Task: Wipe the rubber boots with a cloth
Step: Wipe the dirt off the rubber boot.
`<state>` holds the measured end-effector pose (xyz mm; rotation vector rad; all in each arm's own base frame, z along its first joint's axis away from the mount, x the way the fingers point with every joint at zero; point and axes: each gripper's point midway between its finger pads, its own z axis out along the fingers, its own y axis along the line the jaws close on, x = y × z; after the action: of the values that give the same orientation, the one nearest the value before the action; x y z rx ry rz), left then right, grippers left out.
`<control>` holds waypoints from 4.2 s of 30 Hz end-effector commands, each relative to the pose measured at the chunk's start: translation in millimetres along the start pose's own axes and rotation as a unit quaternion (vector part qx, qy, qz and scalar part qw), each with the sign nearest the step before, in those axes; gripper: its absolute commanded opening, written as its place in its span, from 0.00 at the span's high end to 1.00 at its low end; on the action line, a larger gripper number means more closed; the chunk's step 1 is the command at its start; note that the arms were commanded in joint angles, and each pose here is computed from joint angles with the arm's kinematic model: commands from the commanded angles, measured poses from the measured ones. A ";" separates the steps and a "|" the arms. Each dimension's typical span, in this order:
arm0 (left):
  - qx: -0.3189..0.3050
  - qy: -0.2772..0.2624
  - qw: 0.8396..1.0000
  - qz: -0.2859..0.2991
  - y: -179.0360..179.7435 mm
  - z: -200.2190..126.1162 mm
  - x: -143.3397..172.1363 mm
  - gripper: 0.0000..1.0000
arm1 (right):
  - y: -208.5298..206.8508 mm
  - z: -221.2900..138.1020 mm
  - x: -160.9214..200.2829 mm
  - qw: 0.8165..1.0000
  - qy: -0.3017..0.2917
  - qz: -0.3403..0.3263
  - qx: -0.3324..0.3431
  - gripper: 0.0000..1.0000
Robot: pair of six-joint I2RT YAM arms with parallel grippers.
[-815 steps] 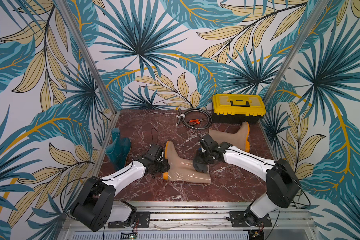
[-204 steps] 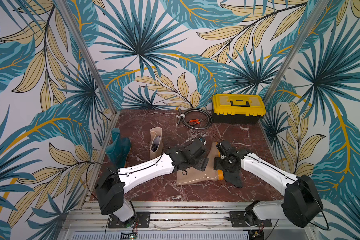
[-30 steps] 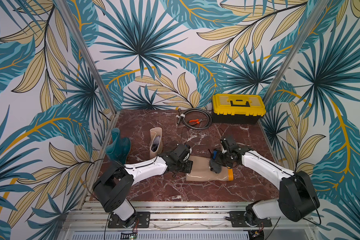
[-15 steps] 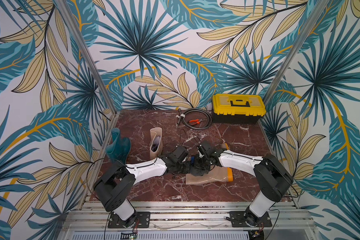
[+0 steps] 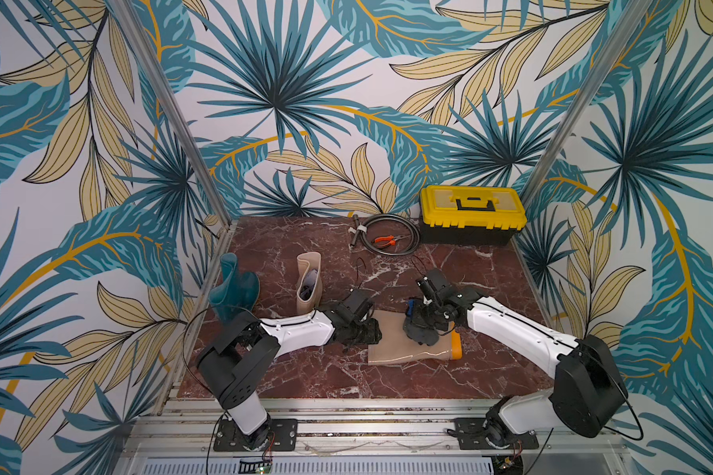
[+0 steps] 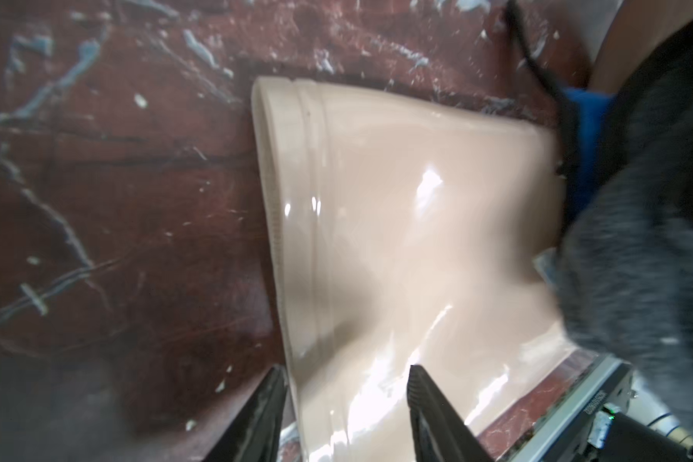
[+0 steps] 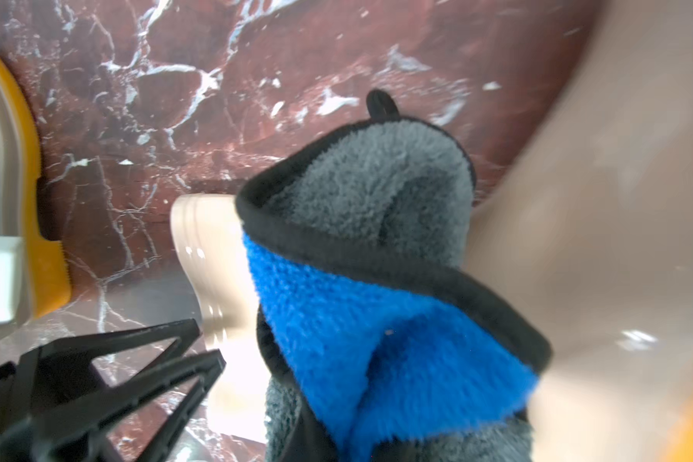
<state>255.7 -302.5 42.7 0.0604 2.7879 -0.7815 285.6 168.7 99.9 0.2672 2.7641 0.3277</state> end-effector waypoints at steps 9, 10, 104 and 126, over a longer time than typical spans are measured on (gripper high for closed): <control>0.025 0.007 1.000 -0.006 -12.6 10.9 -8.9 0.43 | 32.9 33.8 9.5 0.999 0.040 -0.006 -0.023 1.00; 0.038 0.008 0.999 -0.008 -17.6 12.1 -10.1 0.43 | 35.1 39.0 11.3 0.999 0.044 0.002 -0.030 1.00; 0.093 -0.062 0.993 0.046 -39.4 -36.3 -6.5 1.00 | -43.9 -5.0 -24.6 0.997 -0.006 0.005 0.072 1.00; 0.100 -0.075 0.990 0.071 -47.4 -42.2 -14.3 1.00 | -62.2 -14.8 -59.3 0.993 -0.023 -0.022 0.118 1.00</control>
<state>246.3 -313.7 82.0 0.1882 2.6103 -0.9485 339.7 169.2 102.0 0.2346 2.7479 0.2467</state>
